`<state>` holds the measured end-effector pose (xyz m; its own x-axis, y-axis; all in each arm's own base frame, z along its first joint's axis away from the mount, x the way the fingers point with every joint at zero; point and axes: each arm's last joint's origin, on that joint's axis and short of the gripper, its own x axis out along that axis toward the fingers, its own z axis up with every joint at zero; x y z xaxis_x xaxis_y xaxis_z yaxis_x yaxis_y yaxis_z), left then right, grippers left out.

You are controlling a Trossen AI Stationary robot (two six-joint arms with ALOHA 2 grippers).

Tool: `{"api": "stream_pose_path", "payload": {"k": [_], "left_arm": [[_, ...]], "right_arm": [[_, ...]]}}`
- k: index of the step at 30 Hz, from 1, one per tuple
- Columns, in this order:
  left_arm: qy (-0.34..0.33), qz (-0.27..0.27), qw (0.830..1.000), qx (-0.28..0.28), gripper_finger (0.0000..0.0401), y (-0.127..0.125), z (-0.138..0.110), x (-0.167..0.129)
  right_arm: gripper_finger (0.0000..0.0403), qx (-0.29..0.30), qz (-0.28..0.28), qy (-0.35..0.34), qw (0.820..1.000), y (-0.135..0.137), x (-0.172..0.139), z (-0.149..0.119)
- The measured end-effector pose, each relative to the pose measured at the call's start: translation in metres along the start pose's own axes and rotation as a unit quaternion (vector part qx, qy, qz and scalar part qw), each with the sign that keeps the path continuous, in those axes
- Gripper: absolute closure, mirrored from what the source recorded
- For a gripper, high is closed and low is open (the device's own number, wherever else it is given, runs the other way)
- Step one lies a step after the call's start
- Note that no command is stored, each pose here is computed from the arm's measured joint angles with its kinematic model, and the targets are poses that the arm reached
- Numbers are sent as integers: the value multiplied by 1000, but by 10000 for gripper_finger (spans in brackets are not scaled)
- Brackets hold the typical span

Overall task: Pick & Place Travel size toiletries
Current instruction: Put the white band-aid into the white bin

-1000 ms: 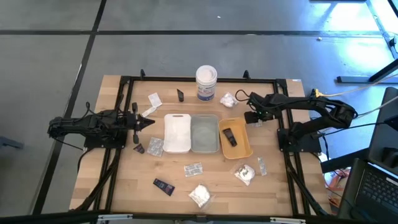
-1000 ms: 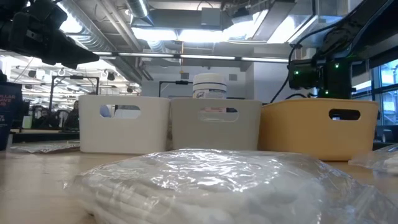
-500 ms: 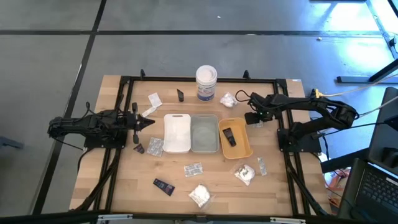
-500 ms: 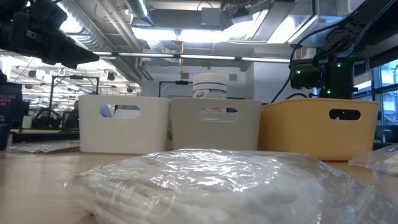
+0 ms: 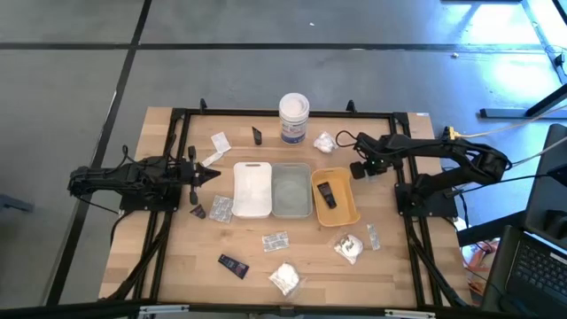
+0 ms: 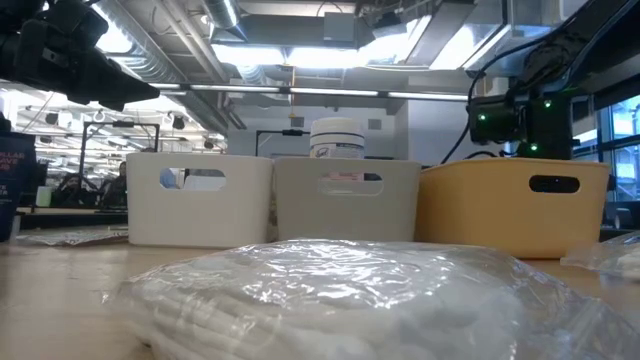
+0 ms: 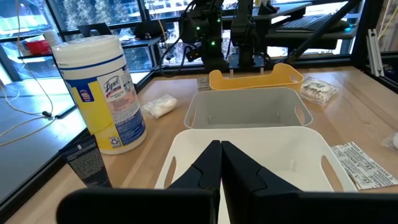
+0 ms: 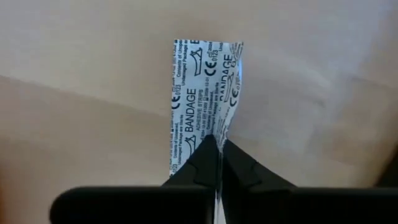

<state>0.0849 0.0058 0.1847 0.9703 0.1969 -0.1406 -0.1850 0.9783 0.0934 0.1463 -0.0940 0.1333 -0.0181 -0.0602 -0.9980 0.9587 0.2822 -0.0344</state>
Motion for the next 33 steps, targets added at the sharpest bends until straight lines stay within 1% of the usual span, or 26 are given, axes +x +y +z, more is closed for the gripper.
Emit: {"api": "stream_pose_path", "payload": {"k": [3,6,11,14,17,20,24,26,29,30,33], "left_arm": [[0,0,1000,0,397,0,0,0],[0,0,1000,0,397,0,0,0],[0,0,1000,0,397,0,0,0],[0,0,1000,0,397,0,0,0],[0,0,1000,0,397,0,0,0],[0,0,1000,0,397,0,0,0],[0,0,1000,0,397,0,0,0],[0,1,1000,0,397,0,0,0],[0,0,1000,0,397,0,0,0],[0,0,1000,0,397,0,0,0],[-1,3,1000,0,397,0,0,0]], "right_arm": [[394,-3,-7,7,1000,-5,-5,-5],[398,-2,7,-16,1000,-9,-15,-8],[399,-9,59,-84,995,-10,-42,-8],[400,-29,99,-142,984,-6,-67,-6],[401,-58,156,-211,963,3,-95,-3],[401,-94,216,-284,929,14,-122,0],[402,-138,272,-348,887,29,-145,-1],[402,-157,300,-372,864,38,-153,-3],[402,-187,329,-393,838,47,-160,-9],[402,-197,336,-398,830,50,-162,-12],[402,-215,345,-409,817,57,-165,-20]]}}
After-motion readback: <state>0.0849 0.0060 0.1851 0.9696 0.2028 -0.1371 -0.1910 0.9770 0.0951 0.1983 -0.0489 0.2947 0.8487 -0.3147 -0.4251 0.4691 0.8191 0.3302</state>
